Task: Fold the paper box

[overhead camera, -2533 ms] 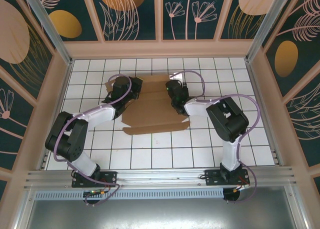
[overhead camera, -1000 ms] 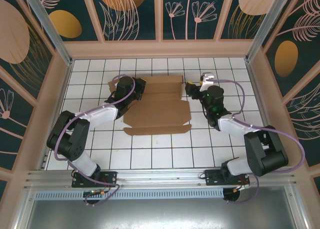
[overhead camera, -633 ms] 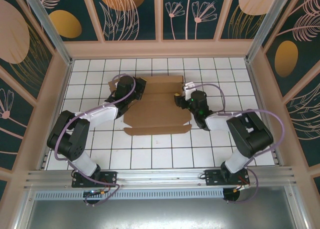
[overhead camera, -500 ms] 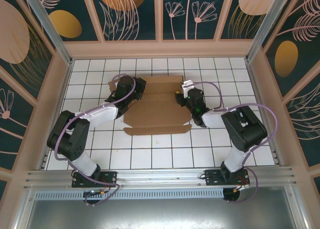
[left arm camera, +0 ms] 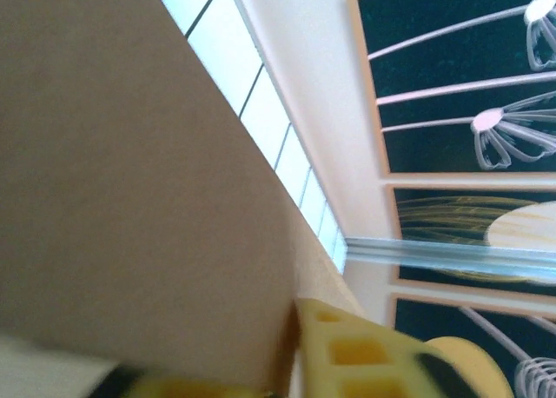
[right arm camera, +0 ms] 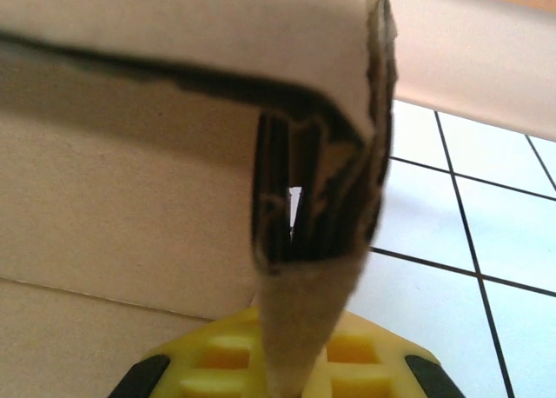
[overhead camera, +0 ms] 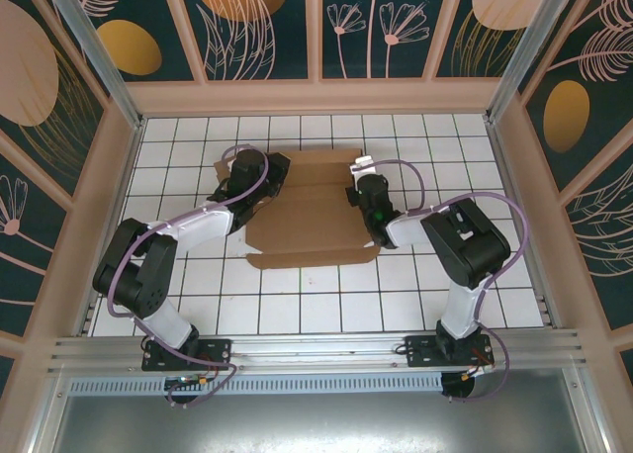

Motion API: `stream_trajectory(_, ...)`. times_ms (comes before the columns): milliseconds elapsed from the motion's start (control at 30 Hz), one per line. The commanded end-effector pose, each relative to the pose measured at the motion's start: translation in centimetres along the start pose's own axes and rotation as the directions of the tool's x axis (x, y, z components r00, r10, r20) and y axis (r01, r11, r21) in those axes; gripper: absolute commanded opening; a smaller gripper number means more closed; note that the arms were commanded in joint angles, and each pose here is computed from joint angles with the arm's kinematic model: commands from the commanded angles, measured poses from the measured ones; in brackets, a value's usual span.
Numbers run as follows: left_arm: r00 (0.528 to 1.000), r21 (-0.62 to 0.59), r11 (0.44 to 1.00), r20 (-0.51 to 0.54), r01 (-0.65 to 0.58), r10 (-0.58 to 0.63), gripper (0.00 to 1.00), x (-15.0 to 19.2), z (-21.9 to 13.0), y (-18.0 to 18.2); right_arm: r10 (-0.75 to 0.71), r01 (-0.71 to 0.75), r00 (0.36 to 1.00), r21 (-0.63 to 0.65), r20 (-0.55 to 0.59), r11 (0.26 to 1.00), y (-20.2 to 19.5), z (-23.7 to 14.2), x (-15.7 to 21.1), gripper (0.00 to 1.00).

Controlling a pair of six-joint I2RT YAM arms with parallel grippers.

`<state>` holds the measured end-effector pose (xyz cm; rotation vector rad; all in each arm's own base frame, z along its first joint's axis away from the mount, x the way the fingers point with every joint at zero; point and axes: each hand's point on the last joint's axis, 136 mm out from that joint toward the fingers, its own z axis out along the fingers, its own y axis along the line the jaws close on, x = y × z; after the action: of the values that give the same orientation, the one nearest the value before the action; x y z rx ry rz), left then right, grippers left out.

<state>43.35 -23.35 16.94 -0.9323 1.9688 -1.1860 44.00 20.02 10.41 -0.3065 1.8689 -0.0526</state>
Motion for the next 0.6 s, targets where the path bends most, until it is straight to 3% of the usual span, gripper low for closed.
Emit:
stream_trajectory(0,0.982,-0.016,0.985,-0.082,-0.171,0.169,0.41,1.2,-1.4,-0.7,0.025,-0.027,0.999,0.07,0.026,0.997,-1.7,-1.2,-1.1,0.0)
stream_trajectory(33,0.969,-0.011,0.973,-0.097,-0.23,0.228,0.49,1.3,-2.0,-1.1,0.036,-0.037,0.999,0.077,0.02,0.996,-2.1,-1.5,-0.8,0.0)
stream_trajectory(100,0.935,0.006,0.942,-0.124,-0.334,0.332,0.56,1.7,-3.4,-1.7,0.056,-0.058,0.998,0.089,0.016,0.994,-2.9,-2.0,-0.5,0.0)
stream_trajectory(300,0.781,0.066,0.794,-0.148,-0.604,0.606,0.61,1.7,-9.3,-3.2,0.08,-0.076,0.996,0.105,-0.029,0.991,-3.7,-2.7,0.9,0.0)
stream_trajectory(433,0.796,0.001,0.804,-0.144,-0.594,0.588,0.61,-1.8,-11.9,-2.6,0.103,-0.097,0.993,0.101,-0.05,0.99,-3.6,-2.9,1.2,0.0)
stream_trajectory(567,0.793,-0.046,0.8,-0.179,-0.598,0.582,0.65,-3.9,-10.8,-2.3,0.133,-0.129,0.99,0.086,-0.049,0.988,-3.4,-3.1,1.6,0.0)
